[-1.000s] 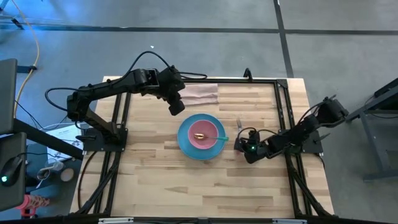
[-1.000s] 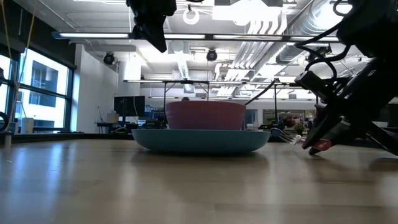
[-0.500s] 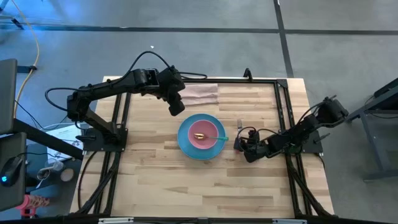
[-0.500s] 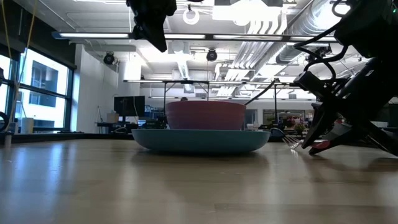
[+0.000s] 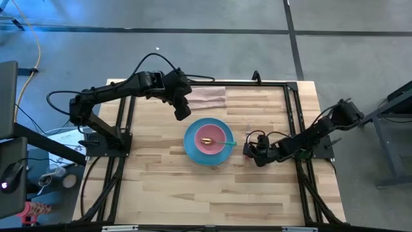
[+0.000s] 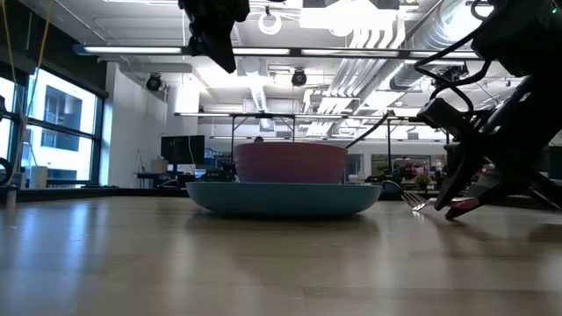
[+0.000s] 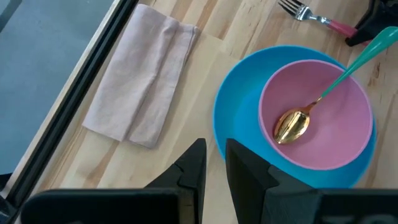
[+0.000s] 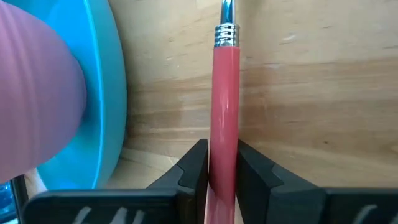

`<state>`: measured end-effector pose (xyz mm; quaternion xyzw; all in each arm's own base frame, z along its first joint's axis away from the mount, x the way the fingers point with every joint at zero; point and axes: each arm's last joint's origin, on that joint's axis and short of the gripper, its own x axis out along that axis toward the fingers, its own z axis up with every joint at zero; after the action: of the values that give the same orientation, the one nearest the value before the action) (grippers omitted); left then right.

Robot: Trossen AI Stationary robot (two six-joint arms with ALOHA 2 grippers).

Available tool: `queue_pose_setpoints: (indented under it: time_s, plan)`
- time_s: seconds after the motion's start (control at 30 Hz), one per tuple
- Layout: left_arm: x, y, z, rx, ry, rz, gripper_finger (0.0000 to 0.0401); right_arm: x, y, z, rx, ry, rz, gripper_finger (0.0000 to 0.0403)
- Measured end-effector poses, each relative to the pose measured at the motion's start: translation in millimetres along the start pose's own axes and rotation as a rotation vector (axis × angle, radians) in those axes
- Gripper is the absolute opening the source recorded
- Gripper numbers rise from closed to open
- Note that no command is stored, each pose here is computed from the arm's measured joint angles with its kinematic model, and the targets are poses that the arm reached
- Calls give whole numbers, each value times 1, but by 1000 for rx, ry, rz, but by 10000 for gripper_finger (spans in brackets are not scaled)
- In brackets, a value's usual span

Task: Set table place
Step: Put the fork on the right of the plate

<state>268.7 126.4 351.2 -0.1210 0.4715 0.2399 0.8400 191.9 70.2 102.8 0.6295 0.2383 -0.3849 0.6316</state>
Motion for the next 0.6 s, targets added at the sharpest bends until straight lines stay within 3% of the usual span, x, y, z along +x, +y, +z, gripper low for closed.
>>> queue_pose_setpoints:
  time_s: [0.13, 0.37, 0.6]
  plan:
    - [0, 0, 0, 0, 0, 0, 51, -1, 12, 0, -48, 25, -43, 62]
    - [0, 0, 0, 0, 0, 0, 51, -9, 29, 2, -153, 70, -217, 62]
    - [0, -1, 0, 1, 1, -22, 51, -11, 39, 0, -147, 60, -182, 62]
